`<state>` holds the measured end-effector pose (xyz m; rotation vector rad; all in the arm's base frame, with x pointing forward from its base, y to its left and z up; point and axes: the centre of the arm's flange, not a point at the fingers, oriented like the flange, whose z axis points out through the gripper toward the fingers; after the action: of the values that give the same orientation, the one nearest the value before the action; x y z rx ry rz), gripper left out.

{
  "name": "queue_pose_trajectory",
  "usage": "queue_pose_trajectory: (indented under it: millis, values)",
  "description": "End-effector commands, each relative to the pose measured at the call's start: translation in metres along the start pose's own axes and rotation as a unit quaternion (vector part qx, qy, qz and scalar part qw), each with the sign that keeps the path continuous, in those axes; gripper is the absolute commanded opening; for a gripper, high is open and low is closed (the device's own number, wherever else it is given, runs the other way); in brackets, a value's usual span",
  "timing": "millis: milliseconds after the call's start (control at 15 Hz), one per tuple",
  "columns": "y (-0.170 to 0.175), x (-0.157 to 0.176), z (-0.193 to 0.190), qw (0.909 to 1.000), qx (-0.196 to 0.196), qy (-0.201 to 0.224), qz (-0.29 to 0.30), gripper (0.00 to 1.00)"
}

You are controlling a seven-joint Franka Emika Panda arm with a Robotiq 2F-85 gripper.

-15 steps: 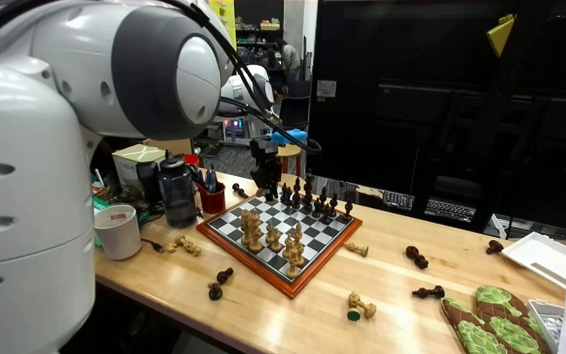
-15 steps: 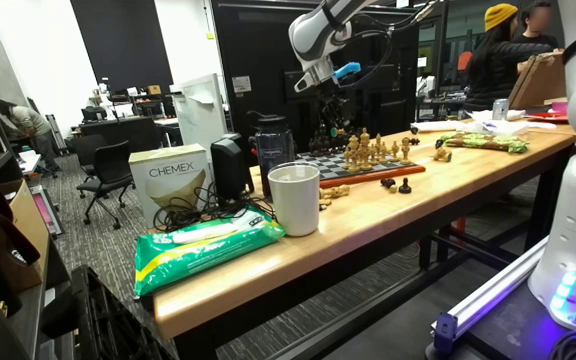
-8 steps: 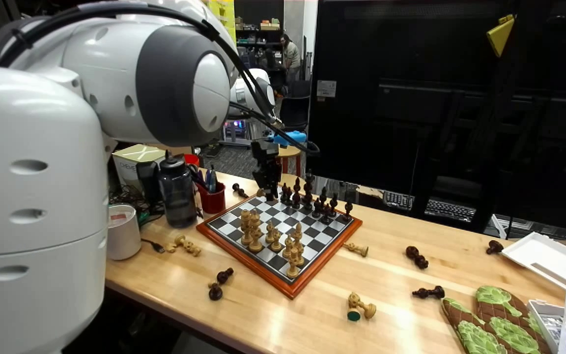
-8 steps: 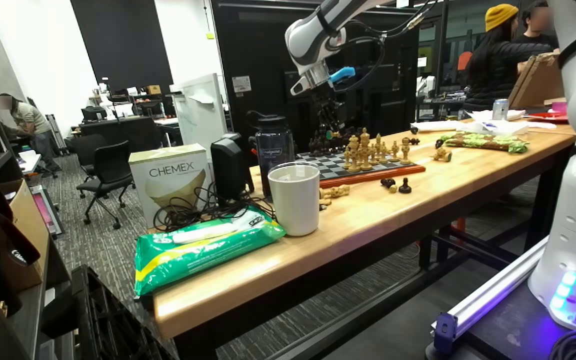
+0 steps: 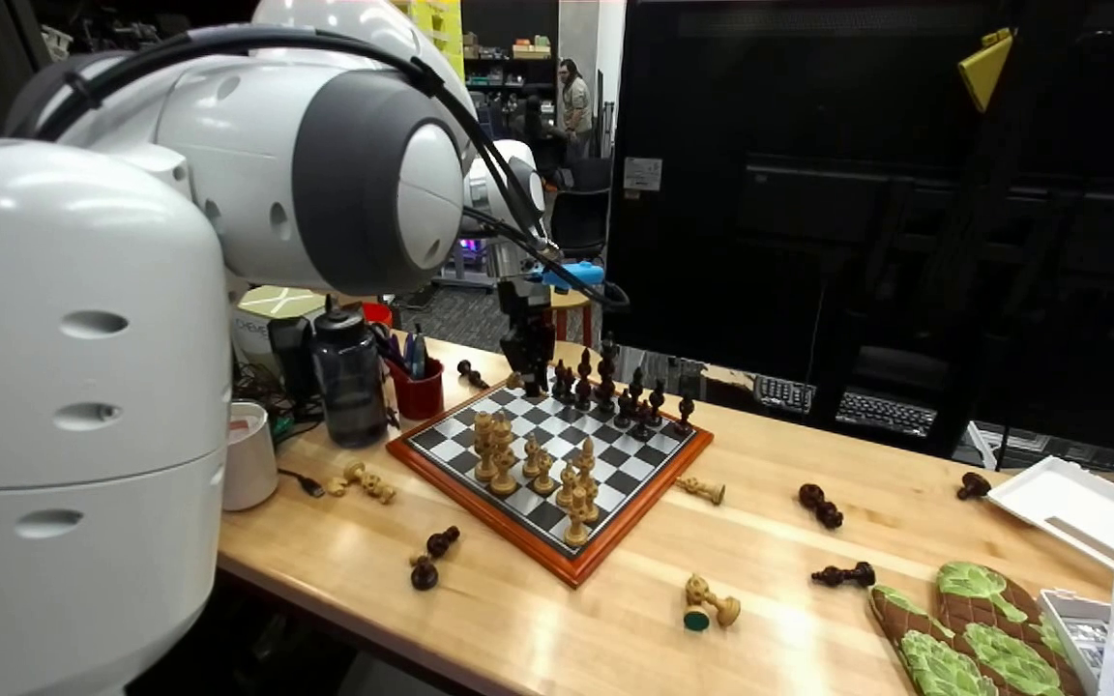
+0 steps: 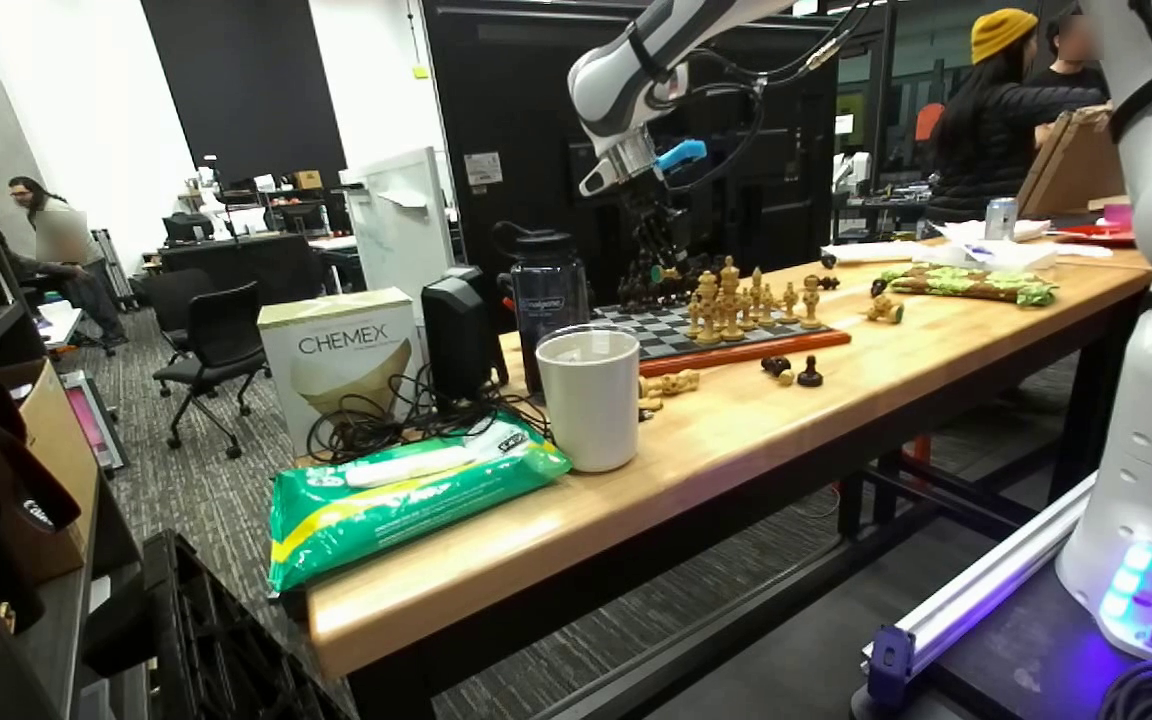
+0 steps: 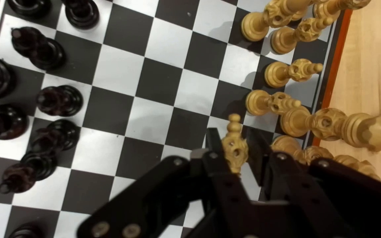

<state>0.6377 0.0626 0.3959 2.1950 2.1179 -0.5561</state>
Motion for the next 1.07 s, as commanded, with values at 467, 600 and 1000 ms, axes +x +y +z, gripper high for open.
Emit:
queue_pose_trajectory:
  millis: [467, 600, 1000]
  values:
    - [-0.005, 0.001, 0.004, 0.9981, -0.031, 0.051, -0.019, 0.06]
    - [-0.007, 0.003, 0.01, 0.9973, -0.039, 0.058, -0.022, 0.06]
    - [-0.013, 0.011, 0.039, 0.9971, -0.028, 0.064, -0.028, 0.06]
